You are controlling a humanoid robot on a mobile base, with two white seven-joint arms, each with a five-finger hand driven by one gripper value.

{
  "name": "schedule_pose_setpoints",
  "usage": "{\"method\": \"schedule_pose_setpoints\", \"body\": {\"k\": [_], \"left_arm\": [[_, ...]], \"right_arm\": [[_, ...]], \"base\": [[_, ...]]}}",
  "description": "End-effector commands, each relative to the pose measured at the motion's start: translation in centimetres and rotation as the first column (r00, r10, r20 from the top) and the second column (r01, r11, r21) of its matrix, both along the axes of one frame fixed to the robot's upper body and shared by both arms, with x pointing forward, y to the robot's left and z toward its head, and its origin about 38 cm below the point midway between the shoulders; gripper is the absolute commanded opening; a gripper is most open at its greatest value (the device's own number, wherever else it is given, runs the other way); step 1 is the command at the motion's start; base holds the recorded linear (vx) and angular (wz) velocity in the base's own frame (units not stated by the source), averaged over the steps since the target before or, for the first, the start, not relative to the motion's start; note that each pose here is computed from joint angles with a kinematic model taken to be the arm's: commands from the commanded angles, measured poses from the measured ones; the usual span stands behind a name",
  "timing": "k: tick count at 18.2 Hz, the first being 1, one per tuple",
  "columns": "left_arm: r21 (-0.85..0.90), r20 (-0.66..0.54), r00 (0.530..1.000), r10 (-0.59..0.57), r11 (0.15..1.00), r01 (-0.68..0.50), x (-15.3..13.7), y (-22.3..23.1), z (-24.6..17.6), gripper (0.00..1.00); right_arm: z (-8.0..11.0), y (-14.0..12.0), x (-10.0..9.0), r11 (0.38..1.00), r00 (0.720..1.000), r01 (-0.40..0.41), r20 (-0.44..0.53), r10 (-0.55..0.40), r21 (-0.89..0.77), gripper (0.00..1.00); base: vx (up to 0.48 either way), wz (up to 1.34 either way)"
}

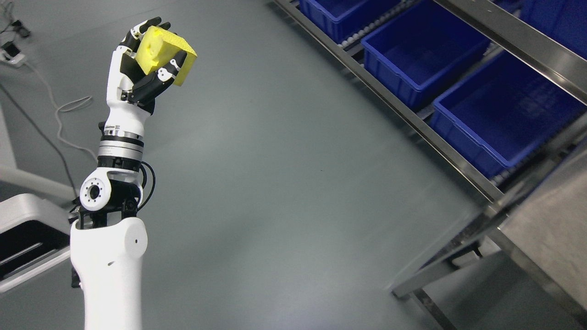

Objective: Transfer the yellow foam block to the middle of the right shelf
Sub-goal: 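Hold the cube raised in the left hand while turning toward the blue bins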

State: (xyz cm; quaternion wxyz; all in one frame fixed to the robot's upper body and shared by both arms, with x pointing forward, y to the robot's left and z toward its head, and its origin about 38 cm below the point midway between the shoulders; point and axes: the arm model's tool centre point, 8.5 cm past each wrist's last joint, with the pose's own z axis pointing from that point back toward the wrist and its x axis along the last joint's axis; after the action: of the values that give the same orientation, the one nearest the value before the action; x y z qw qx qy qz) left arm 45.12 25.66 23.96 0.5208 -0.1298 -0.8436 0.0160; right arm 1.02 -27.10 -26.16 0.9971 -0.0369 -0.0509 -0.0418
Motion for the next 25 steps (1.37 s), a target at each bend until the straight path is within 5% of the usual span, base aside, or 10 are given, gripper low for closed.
{"method": "schedule_pose_setpoints", "body": {"k": [1,13,25], "left_arm": [[0.012,0.019,1.0,0.017,1.0,-0.017,-0.27,0.89,0.66,0.28],[0.012,0.019,1.0,0.018,1.0,-0.019,-0.29,0.99,0.67,0.28],[0.014,0.026,1.0,0.016,1.0,-0.016,-0.35,0.91,0.82,0.29]], "right_arm": [[0.11,-1.17,0.7,1.0,1.0,-0.002,0.018,0.002,-0.018,1.0],[0.11,-1.17,0.69,1.0,1.0,-0.002,0.018,0.002,-0.018,1.0],[0.11,-1.17,0.79,1.0,1.0,-0.002,0.02,0.002,-0.018,1.0]], "base": [[0.114,0.72],[0.171,0.39],[0.348,-0.29]]}}
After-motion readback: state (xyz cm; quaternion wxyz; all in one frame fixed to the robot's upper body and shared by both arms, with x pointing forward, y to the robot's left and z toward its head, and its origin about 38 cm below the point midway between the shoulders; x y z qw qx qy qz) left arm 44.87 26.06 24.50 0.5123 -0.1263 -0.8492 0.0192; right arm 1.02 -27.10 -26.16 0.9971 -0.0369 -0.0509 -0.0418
